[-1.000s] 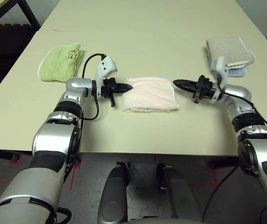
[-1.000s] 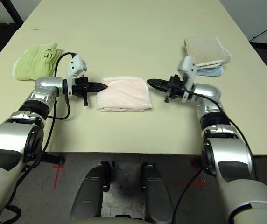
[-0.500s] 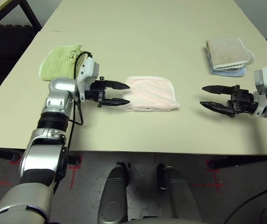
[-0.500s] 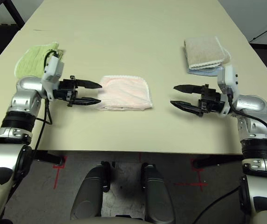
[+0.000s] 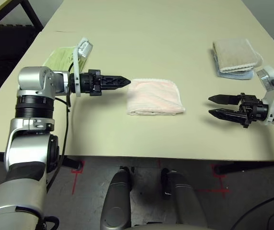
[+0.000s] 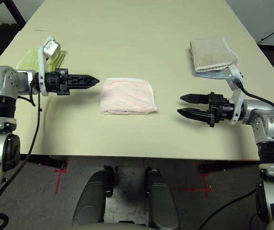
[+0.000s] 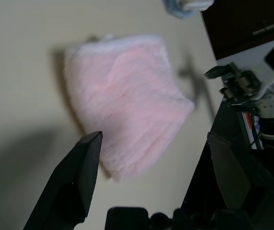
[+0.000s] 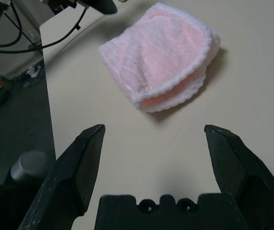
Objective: Fold the towel and set it aside.
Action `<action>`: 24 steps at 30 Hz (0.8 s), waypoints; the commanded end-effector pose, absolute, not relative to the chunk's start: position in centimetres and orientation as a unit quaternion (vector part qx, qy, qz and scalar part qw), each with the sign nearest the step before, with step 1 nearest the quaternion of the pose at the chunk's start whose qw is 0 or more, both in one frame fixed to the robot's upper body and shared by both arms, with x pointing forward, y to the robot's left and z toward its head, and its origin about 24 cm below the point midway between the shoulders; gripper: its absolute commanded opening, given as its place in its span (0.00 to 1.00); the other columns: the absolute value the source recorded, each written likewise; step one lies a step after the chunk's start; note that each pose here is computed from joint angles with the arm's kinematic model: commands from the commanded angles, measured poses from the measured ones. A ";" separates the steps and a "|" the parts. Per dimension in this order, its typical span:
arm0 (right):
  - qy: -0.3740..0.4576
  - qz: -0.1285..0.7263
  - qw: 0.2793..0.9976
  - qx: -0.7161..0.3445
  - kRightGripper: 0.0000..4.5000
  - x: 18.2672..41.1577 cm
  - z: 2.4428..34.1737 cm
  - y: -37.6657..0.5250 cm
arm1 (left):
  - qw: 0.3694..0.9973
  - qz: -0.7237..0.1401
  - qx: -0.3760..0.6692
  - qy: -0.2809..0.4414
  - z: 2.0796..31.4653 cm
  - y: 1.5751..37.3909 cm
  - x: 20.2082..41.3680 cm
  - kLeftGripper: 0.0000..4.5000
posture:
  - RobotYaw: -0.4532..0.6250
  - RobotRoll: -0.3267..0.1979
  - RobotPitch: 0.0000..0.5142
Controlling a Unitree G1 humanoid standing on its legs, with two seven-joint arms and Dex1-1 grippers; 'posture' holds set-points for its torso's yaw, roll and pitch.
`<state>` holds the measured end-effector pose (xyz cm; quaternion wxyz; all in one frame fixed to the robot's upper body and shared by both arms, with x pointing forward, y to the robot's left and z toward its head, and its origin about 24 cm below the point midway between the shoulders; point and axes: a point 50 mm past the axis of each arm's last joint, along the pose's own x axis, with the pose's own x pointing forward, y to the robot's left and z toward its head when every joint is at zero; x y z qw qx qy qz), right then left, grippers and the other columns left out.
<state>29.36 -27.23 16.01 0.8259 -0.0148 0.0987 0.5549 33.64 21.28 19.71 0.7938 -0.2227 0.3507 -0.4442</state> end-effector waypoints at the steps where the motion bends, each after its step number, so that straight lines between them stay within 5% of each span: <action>1: 0.069 0.549 0.830 -0.075 1.00 29.4 16.0 -27.9 | 0.789 -0.411 -0.224 0.398 17.5 22.4 33.2 0.99 | 0.52 0.62 0.41; 24: 0.022 0.553 0.820 -0.145 1.00 29.1 15.2 -28.2 | 0.760 -0.386 -0.299 0.429 15.7 18.6 35.5 0.99 | 0.50 0.62 0.44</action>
